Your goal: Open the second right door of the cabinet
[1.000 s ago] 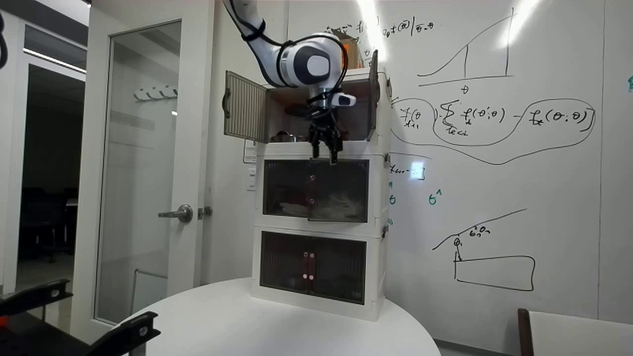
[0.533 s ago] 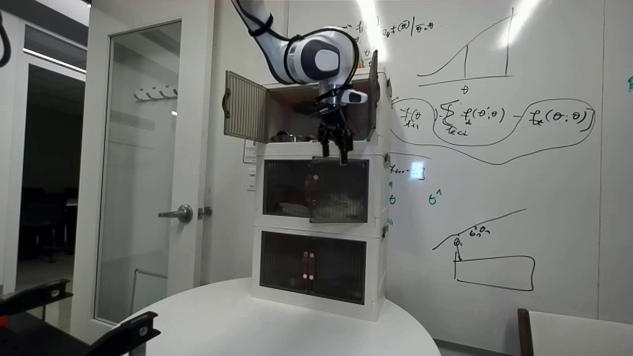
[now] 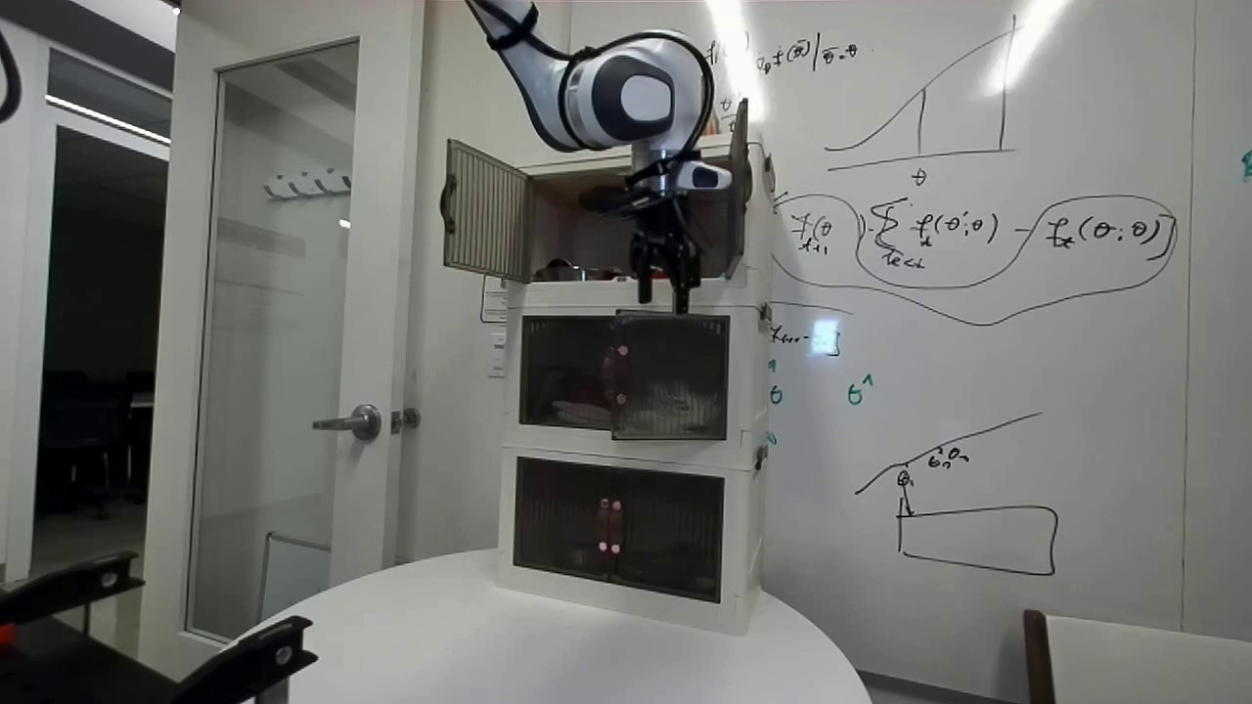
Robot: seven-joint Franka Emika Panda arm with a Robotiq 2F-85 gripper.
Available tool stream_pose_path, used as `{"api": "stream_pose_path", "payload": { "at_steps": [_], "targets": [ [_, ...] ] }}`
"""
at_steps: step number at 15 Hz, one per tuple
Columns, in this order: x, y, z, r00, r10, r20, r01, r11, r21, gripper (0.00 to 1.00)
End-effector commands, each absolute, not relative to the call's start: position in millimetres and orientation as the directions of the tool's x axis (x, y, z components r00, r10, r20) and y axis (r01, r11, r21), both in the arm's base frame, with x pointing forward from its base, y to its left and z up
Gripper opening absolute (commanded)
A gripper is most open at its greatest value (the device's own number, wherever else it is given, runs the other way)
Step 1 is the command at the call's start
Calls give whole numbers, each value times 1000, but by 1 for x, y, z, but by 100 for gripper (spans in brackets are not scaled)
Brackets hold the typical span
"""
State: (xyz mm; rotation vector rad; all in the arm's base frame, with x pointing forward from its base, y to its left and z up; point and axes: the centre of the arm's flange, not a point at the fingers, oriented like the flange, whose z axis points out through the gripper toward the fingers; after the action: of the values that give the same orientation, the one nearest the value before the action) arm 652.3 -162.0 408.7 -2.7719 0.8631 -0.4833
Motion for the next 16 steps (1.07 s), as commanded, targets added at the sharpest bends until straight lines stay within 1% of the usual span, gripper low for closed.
{"api": "stream_pose_path", "payload": {
  "at_steps": [1,4,6,13,16],
  "targets": [
    [638,-130,445,796,-527,299,-431,-839,-331,100],
    [643,-95,458,824,-489,287,-359,-842,-403,100],
    [651,-78,446,843,-469,263,-344,-847,-406,100],
    [661,-71,395,864,-457,212,-375,-864,-336,100],
    [665,-86,386,848,-463,257,-385,-872,-302,100]
  ]
}}
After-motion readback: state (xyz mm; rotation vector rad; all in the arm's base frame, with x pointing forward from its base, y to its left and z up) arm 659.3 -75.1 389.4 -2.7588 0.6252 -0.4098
